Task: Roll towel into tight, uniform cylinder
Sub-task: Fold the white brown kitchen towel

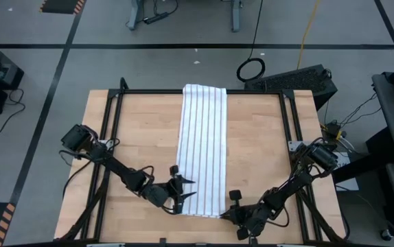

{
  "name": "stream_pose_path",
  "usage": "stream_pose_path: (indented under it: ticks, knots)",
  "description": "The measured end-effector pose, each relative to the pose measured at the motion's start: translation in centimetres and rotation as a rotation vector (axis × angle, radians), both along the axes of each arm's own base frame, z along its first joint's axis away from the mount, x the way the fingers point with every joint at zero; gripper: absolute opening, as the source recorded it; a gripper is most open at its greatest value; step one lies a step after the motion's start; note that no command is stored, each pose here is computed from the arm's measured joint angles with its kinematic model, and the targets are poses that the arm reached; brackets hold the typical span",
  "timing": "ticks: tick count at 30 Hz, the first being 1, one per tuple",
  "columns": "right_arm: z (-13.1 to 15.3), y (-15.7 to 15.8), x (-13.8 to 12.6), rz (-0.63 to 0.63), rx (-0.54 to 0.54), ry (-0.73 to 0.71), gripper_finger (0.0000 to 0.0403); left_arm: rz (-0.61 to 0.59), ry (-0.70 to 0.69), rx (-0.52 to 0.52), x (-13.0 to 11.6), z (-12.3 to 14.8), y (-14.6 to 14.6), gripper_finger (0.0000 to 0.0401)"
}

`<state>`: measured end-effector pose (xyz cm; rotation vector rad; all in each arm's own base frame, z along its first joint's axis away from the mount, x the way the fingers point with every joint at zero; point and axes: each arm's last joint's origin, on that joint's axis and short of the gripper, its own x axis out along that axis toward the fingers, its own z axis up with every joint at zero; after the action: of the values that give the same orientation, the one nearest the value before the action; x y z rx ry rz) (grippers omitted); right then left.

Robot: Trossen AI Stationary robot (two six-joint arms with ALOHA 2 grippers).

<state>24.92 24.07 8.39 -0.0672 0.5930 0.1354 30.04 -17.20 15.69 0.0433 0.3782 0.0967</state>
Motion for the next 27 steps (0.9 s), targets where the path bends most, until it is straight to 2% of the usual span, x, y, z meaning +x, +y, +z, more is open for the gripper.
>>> stream_pose_path:
  ticks: [4,11,18,22,27]
  knots:
    - [0.2,-0.2,0.1,0.000,-0.012,-0.002,0.0009,-0.053,-0.084,-0.083,0.3,0.9,-0.4,0.0191]
    - [1.6,-0.5,0.3,-0.007,0.012,-0.020,0.0003,-0.088,-0.100,-0.075,0.3,1.0,-0.8,0.0236]
    - [1.7,-1.4,1.2,-0.061,0.092,-0.009,0.0001,-0.093,-0.186,-0.124,1.3,-0.4,-1.7,0.0281]
    - [2.0,-1.9,1.6,-0.056,0.124,0.006,0.0001,-0.116,-0.169,-0.090,2.1,-1.8,-3.1,0.0285]
    - [2.9,-2.4,2.1,-0.066,0.178,0.008,0.0000,-0.140,-0.178,-0.074,3.6,-2.4,-4.8,0.0285]
